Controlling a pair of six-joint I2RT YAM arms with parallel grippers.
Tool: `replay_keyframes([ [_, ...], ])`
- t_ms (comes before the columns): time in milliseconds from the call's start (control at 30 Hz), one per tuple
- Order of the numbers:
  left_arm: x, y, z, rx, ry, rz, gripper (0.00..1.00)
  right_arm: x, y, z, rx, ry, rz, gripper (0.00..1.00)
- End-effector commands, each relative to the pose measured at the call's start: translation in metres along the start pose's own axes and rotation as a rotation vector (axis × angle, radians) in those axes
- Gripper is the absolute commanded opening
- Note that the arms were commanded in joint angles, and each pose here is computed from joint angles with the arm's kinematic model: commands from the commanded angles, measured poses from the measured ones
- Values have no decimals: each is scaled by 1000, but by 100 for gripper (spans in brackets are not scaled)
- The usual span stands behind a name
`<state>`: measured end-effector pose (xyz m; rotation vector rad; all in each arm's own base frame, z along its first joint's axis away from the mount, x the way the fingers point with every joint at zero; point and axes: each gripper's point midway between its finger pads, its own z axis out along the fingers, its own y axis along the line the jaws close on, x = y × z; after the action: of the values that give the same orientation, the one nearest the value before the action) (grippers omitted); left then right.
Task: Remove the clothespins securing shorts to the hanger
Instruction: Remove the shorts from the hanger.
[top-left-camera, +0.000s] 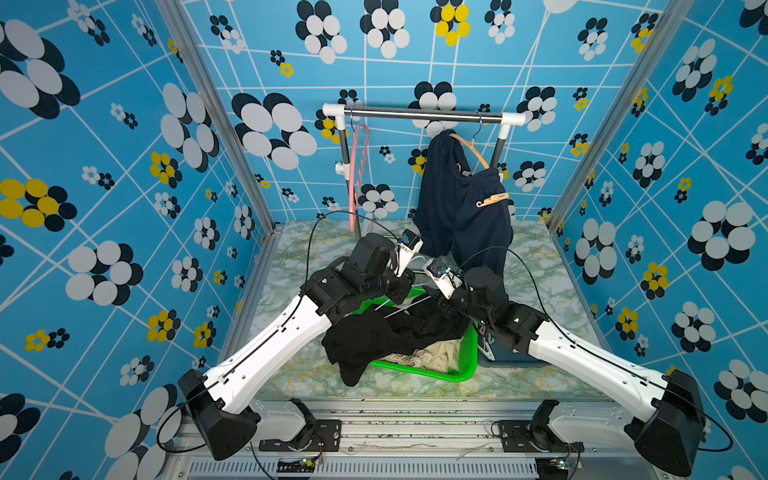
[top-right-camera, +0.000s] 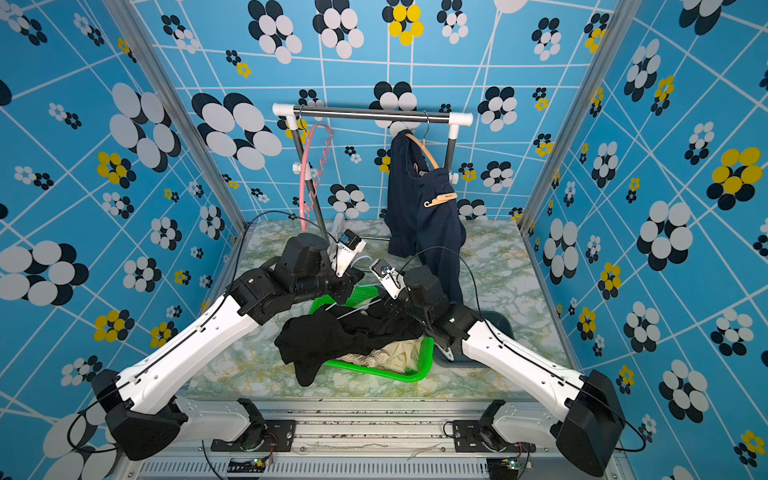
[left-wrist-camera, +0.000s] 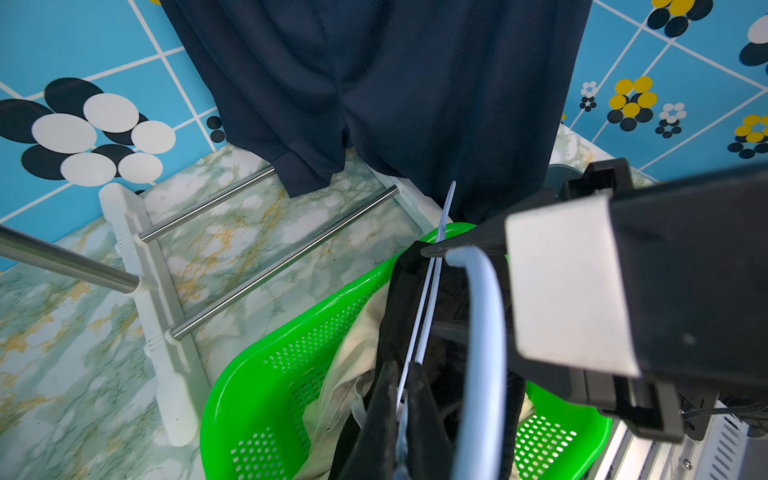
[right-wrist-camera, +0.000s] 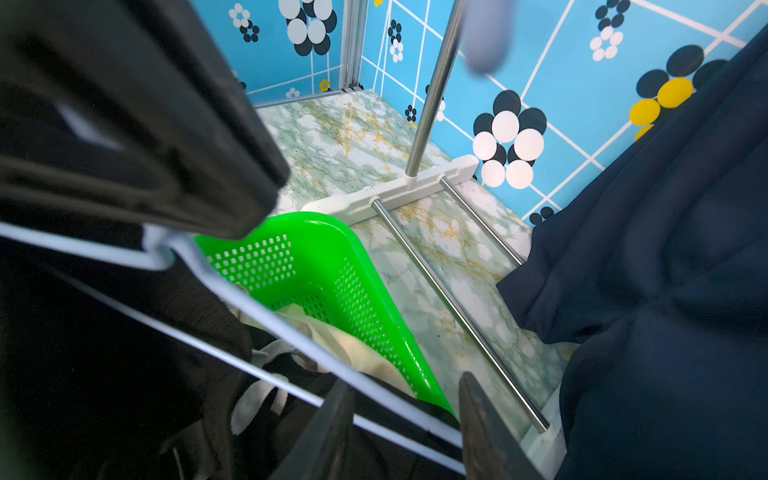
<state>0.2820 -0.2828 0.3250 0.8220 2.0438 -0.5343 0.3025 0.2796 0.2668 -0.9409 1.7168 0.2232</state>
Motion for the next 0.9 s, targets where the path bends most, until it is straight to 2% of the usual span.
replay_keyframes([
  [0,-12,-11,-7,68,-28,-24,0,-14,4,-1,-10,-67,-55,44],
  [133,-14,-13,-7,103,-34,-39,0,-12,10,-3,-27,-76,-79,43],
  [233,-14,-13,-6,125,-36,-56,0,-12,9,-4,-19,-81,-88,39],
  [533,-13,-5,0,234,-57,-149,0,-7,3,-3,12,-33,-148,11],
  [700,-11,4,6,290,-69,-206,10,-8,-3,-11,29,-6,-186,4],
  [767,-9,6,6,290,-69,-195,17,-7,-5,-16,34,4,-201,0],
  [867,-4,6,6,297,-59,-147,26,-8,-9,-23,44,13,-216,0],
])
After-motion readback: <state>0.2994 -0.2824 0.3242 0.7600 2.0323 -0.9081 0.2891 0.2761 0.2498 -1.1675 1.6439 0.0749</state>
